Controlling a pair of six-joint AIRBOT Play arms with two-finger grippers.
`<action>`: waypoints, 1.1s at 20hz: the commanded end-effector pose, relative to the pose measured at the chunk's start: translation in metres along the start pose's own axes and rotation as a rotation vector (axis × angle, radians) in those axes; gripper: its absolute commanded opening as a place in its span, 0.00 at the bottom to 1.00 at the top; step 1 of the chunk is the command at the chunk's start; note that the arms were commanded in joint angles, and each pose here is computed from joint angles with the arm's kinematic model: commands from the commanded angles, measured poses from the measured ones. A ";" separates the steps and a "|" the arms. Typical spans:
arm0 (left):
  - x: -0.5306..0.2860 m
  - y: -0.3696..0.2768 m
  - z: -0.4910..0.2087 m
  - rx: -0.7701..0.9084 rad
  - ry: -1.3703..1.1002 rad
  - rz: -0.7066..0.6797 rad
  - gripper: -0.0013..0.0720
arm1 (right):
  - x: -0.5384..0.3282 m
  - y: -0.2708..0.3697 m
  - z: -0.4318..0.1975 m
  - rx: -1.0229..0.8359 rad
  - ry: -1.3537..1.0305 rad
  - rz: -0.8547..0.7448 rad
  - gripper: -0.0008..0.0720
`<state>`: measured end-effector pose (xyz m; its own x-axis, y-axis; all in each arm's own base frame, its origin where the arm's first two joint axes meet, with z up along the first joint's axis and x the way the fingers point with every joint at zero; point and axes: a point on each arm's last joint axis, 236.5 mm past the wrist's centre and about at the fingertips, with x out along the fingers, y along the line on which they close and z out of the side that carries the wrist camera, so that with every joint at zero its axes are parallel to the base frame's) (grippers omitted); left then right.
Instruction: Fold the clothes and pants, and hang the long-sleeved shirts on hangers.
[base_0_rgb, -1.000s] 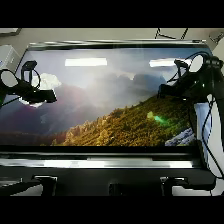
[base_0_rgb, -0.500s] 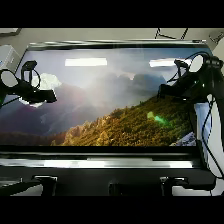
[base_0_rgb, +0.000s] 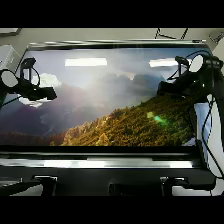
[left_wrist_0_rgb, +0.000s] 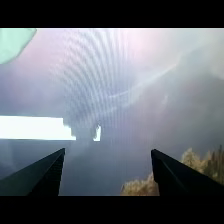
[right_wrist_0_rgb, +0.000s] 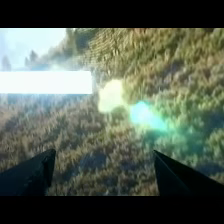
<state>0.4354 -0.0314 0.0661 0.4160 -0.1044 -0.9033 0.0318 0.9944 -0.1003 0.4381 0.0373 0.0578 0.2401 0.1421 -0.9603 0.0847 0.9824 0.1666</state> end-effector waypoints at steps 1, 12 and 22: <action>0.000 -0.004 0.034 -0.012 -0.143 -0.010 0.80 | -0.001 0.002 0.025 0.000 -0.106 0.007 0.94; 0.034 0.246 -0.018 -1.059 -0.150 -0.098 1.00 | 0.005 0.002 0.024 -0.033 -0.091 0.006 0.94; 0.157 0.216 0.029 -1.122 -0.309 -0.220 1.00 | 0.007 0.007 0.007 -0.029 -0.016 0.032 0.94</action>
<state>0.5056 0.1748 -0.0711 0.6552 -0.1606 -0.7382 -0.6380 0.4056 -0.6545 0.4576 0.0389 0.0552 0.3014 0.1484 -0.9419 0.0450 0.9845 0.1695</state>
